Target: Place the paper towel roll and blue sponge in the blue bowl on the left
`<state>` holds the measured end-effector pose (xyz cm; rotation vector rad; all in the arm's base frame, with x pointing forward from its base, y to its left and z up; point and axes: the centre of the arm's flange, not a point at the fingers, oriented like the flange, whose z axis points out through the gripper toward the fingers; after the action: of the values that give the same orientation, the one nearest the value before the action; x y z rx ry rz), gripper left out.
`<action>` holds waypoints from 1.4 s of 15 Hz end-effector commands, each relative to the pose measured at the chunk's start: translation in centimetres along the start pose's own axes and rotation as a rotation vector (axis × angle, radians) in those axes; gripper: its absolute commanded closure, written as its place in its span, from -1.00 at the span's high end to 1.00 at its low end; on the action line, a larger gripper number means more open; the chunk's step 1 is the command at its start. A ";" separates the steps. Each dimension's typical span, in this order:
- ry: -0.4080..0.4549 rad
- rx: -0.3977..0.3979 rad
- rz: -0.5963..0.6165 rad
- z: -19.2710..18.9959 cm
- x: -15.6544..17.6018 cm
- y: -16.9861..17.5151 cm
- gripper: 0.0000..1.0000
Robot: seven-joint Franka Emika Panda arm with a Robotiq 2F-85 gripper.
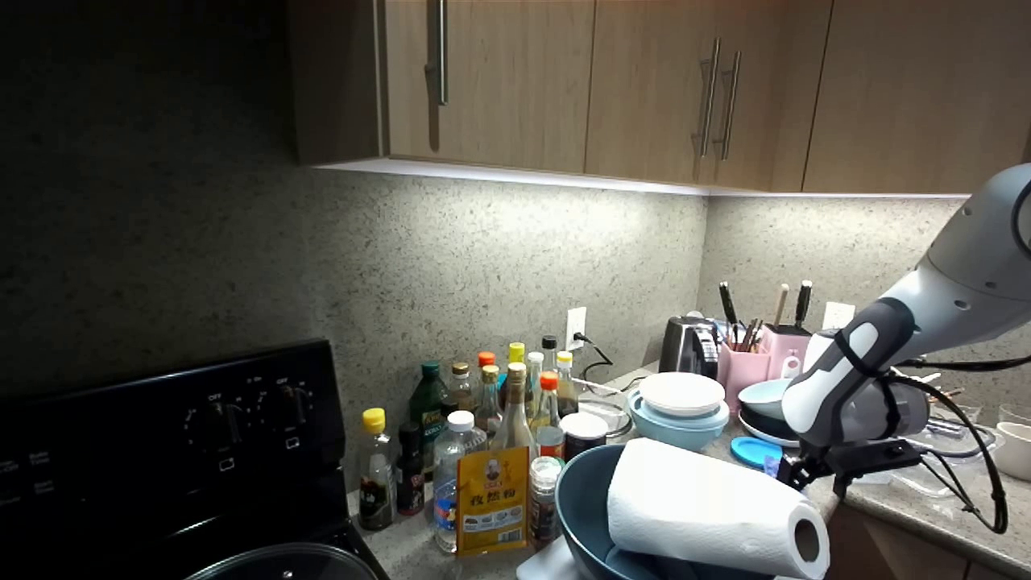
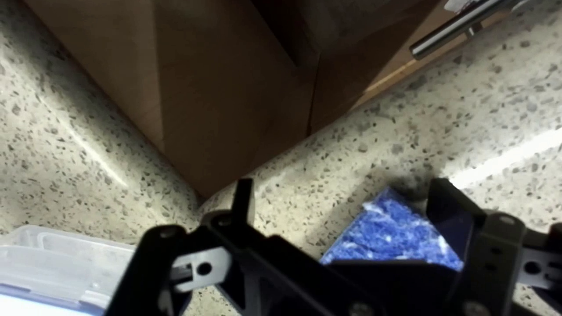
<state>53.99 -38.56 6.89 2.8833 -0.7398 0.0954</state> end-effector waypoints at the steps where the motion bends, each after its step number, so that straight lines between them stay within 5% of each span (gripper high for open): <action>1: -0.016 0.001 -0.032 0.2 0.8 0.5 1.00; 12: 0.037 -0.044 -0.020 -2.9 3.2 -4.7 1.00; 21: 0.028 -0.031 0.004 -2.3 3.2 -4.9 1.00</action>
<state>59.01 -35.44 9.22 2.8407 -0.7336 0.1148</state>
